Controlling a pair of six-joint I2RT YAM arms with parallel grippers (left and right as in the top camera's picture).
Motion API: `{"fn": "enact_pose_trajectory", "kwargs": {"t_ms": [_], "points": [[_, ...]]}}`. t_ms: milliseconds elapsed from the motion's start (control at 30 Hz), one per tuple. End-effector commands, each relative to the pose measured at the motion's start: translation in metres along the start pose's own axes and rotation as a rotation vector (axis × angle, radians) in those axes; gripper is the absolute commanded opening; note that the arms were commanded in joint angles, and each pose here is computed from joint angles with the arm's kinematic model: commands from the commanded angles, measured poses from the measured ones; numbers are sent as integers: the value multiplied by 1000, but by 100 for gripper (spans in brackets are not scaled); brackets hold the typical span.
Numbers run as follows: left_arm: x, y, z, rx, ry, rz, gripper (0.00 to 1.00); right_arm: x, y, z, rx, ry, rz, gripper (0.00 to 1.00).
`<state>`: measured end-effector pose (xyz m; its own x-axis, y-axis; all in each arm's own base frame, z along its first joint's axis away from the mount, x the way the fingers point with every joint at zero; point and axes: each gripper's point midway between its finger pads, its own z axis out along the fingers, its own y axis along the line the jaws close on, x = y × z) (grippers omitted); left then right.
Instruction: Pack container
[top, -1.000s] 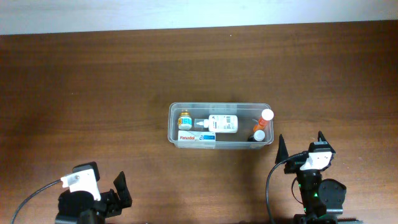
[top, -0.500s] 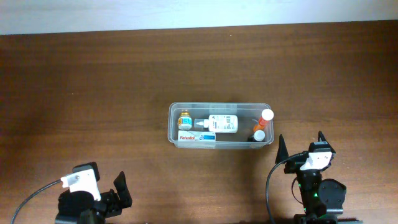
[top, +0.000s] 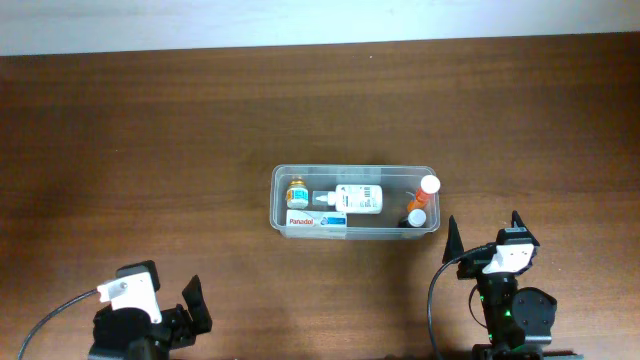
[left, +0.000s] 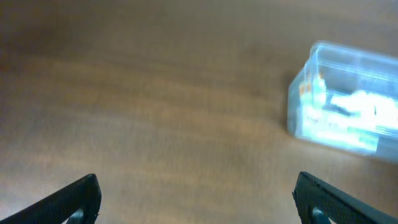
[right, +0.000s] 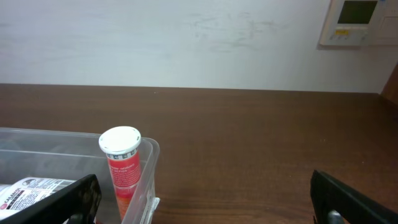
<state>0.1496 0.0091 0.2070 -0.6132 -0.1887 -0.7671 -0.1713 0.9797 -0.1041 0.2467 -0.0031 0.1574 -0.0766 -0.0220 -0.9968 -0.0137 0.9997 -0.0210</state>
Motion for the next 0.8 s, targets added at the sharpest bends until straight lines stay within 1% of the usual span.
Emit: {"fn": "enact_pose_trajectory", "kwargs": {"t_ms": [0, 200, 333, 433, 500, 533, 567, 633, 767], "points": [[0, 1, 11, 5, -81, 36, 99, 3, 0, 0, 3, 8, -2, 98], [-4, -21, 50, 114, -292, 132, 99, 3, 0, 0, 3, 8, -2, 98], [-14, -30, 70, 144, -441, 162, 99, 3, 0, 0, 3, 8, -2, 98], [-23, -41, 83, 169, -560, 245, 99, 3, 0, 0, 2, 9, -2, 98], [-21, -48, 92, 188, -621, 294, 99, 3, 0, 0, 3, 9, -2, 98], [-16, -51, 99, 204, -632, 295, 99, 3, 0, 0, 3, 9, -2, 98], [-10, -54, 101, 227, -599, 308, 99, 3, 0, 0, 2, 8, -2, 98], [-10, -61, 98, 269, -607, 318, 99, 3, 0, 0, 2, 9, -2, 98], [-9, -61, 99, 270, -599, 319, 99, 3, 0, 0, 2, 8, -2, 99]]}}
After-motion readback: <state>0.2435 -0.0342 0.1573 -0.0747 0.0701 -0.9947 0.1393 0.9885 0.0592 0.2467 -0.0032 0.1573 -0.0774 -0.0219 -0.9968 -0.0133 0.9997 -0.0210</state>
